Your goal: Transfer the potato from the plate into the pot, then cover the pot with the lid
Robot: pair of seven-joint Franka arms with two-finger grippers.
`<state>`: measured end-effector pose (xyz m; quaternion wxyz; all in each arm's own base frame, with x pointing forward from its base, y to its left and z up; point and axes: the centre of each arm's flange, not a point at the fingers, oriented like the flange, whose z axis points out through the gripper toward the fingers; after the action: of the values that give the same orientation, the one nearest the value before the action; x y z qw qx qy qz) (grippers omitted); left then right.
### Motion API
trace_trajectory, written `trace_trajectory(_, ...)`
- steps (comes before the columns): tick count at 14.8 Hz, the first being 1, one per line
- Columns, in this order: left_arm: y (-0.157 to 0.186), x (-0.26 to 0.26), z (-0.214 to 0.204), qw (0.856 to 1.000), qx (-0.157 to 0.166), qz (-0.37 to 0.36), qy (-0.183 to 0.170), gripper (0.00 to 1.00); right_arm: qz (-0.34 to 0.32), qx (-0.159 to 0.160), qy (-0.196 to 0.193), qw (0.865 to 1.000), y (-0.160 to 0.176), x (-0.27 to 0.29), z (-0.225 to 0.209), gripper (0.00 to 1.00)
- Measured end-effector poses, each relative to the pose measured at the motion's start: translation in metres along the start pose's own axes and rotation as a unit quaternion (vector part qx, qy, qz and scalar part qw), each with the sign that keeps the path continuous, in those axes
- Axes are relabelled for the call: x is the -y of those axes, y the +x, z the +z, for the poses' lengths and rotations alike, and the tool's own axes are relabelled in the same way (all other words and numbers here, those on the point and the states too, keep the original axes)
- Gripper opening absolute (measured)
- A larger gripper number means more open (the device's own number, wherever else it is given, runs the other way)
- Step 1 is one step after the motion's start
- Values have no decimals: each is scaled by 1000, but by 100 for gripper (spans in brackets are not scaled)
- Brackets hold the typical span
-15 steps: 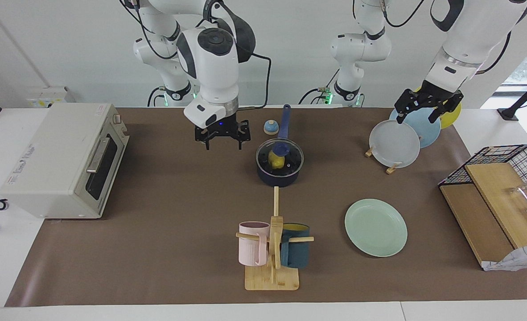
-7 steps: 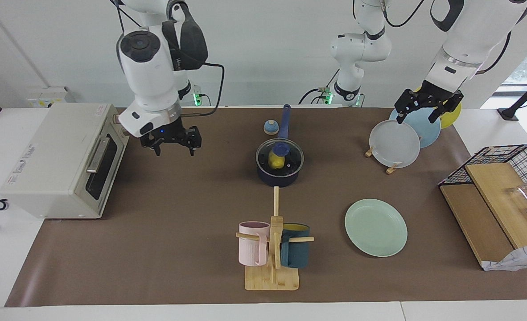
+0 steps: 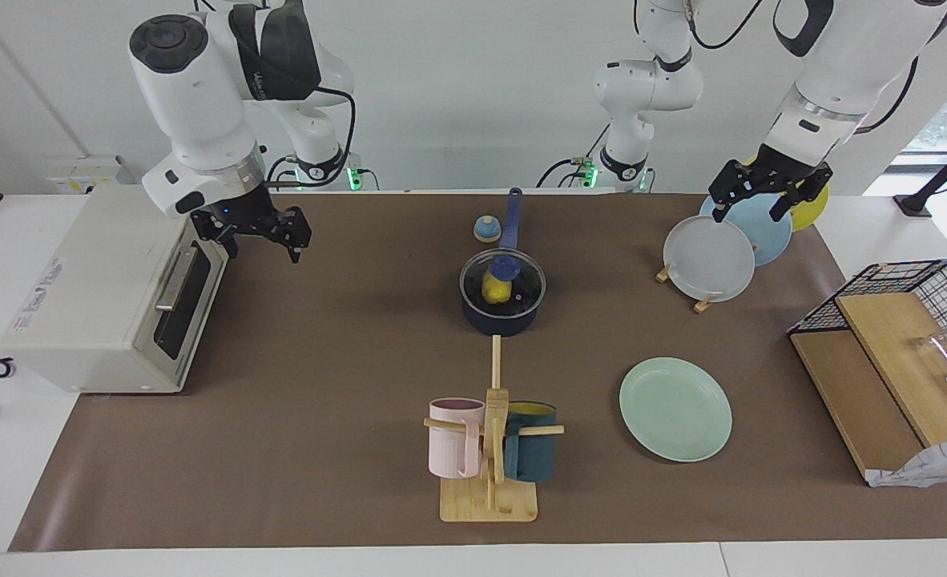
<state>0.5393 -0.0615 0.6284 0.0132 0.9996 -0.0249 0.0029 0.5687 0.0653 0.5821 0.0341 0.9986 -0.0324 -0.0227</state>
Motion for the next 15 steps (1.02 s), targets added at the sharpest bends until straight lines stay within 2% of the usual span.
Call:
trace_trajectory(4, 0, 0, 0, 1000, 0, 0, 0, 100, -36, 9, -1, 999, -11, -32, -1, 100)
trace_trajectory(15, 0, 0, 0, 1000, 0, 0, 0, 100, -33, 15, -1, 999, -8, -43, 5, 100)
